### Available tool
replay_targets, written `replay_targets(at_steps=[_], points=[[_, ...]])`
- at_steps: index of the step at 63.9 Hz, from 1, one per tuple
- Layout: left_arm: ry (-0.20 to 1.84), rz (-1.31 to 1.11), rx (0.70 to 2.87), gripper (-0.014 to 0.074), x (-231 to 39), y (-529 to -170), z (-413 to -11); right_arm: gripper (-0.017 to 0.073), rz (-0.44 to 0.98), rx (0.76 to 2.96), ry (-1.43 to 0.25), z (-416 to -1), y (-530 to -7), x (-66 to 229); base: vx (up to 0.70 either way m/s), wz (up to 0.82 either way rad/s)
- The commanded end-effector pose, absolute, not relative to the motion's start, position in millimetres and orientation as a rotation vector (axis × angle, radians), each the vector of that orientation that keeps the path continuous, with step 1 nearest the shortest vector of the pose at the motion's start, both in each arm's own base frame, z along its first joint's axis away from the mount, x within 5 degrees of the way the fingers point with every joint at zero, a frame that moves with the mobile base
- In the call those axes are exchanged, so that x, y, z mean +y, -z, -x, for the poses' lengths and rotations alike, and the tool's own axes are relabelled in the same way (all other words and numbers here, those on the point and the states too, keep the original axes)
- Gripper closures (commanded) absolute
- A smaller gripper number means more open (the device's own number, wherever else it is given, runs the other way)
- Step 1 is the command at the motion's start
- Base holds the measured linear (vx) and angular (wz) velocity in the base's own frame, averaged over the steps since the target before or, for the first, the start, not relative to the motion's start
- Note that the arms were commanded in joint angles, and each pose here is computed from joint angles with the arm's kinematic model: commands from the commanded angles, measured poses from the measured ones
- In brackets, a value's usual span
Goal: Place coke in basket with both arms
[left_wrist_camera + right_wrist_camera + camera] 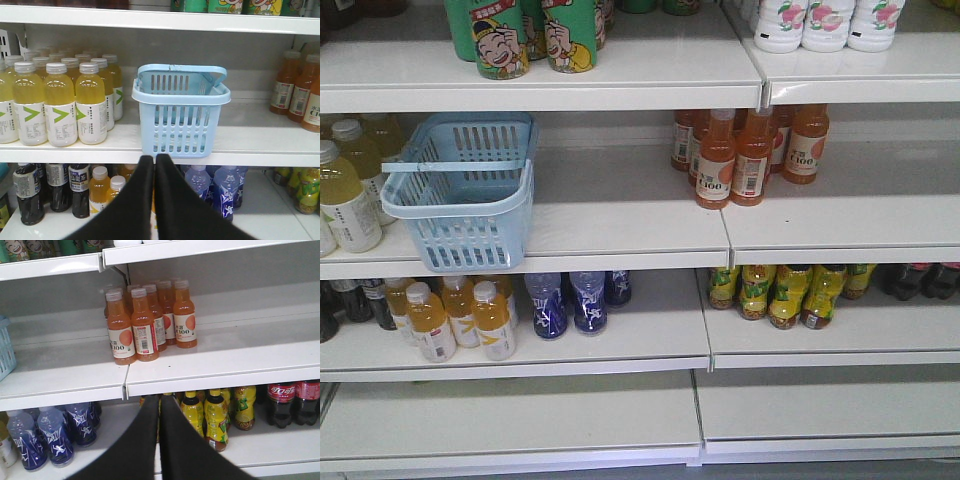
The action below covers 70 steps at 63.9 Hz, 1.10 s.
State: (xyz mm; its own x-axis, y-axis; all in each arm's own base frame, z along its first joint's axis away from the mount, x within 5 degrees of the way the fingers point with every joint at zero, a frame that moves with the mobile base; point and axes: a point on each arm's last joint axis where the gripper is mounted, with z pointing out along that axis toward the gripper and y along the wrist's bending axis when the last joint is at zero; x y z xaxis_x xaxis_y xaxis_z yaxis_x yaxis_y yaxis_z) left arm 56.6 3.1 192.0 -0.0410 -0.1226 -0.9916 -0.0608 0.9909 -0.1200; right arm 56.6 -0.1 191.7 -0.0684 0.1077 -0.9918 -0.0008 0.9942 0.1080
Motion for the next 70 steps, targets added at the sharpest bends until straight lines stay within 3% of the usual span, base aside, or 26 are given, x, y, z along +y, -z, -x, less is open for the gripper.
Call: replay_targets(at_steps=[1,70], points=[[0.062,0.144,1.525,0.0600,3.0,-199.9,-55.7,0.0564,-0.063,1.556,-0.087,-55.9,-195.9,0.5,0.05,-0.01],[0.062,0.144,1.525,0.0600,3.0,-199.9,-55.7,0.0564,-0.063,1.556,-0.087,-55.9,-195.9,0.5,0.02,0.02]])
